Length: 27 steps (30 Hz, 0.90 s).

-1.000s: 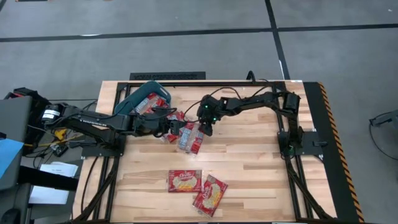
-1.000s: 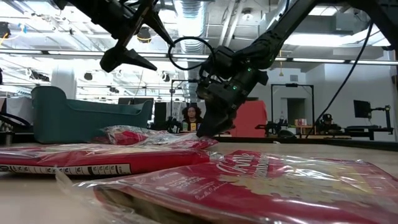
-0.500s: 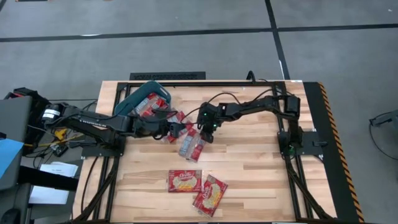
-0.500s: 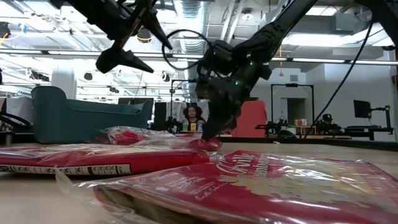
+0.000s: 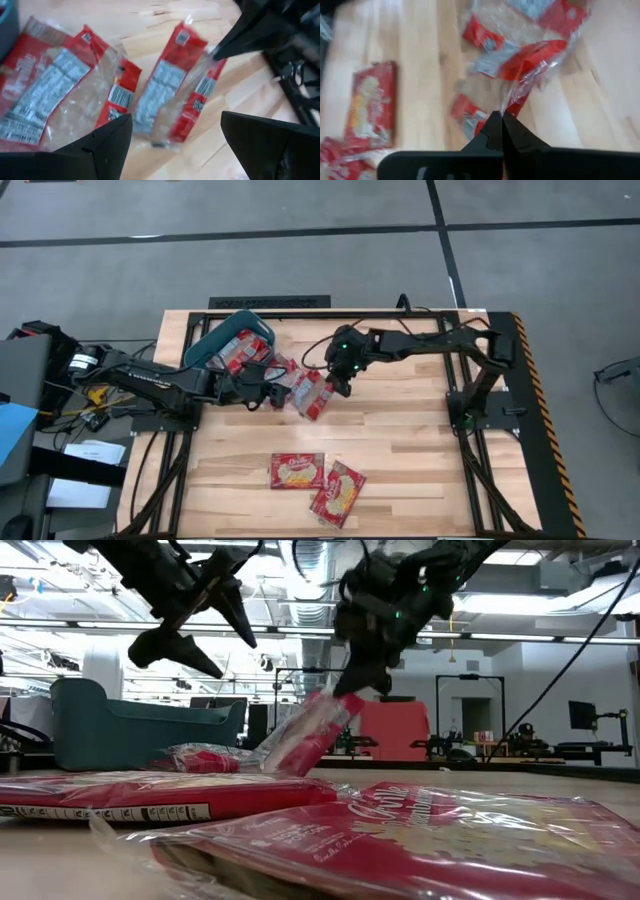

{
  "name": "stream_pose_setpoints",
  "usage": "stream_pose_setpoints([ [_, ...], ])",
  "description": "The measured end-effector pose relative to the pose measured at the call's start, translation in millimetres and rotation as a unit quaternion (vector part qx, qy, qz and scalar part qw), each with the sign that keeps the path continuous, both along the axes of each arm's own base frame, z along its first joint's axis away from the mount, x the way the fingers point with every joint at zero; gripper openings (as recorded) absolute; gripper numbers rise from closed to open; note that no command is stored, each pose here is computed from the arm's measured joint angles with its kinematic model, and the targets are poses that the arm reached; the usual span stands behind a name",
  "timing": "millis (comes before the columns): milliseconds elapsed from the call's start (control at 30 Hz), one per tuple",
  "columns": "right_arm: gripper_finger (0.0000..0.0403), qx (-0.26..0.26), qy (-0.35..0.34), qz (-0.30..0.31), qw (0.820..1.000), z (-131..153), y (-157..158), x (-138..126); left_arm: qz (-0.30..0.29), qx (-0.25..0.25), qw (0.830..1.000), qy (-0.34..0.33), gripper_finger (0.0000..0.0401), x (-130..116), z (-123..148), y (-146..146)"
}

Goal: Sort popcorn bags into baskets
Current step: Put the popcorn bag into the green bin

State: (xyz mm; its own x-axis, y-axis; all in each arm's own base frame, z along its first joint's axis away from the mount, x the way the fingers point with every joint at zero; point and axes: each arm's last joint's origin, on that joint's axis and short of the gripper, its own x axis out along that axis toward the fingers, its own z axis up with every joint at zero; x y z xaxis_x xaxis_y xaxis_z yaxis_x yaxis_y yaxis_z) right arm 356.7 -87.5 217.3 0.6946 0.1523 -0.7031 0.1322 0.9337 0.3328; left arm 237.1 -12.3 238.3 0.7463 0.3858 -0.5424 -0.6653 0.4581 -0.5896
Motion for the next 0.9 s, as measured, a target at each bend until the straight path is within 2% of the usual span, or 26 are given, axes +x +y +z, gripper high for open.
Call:
stream_pose_setpoints([
  [167, 0.0003, -0.004, -0.016, 0.006, 1.0, 11.8, 5.4, -2.9, -0.014, 0.041, 0.998, 0.042, 0.0293, 5.7, -10.8, 5.1],
  [333, 0.0003, -0.007, -0.011, 0.017, 1.0, 11.9, 13.9, -2.2, -0.021, 0.054, 0.998, 0.037, 0.0293, 21.8, -31.2, 13.5],
  [633, 0.0003, -0.014, -0.006, 0.052, 0.999, 10.3, 33.9, 0.9, -0.127, 0.101, 0.986, 0.032, 0.0293, 53.7, -65.3, 22.5],
  [800, 0.0003, -0.015, 0.007, 0.059, 0.998, 8.3, 38.4, -0.4, -0.15, 0.096, 0.984, 0.032, 0.0293, 63.0, -81.6, 25.3],
  [900, 0.0003, -0.018, 0.012, 0.067, 0.998, 7.6, 40.7, -1.1, -0.199, 0.084, 0.976, 0.001, 0.0291, 71.0, -88.0, 25.0],
])
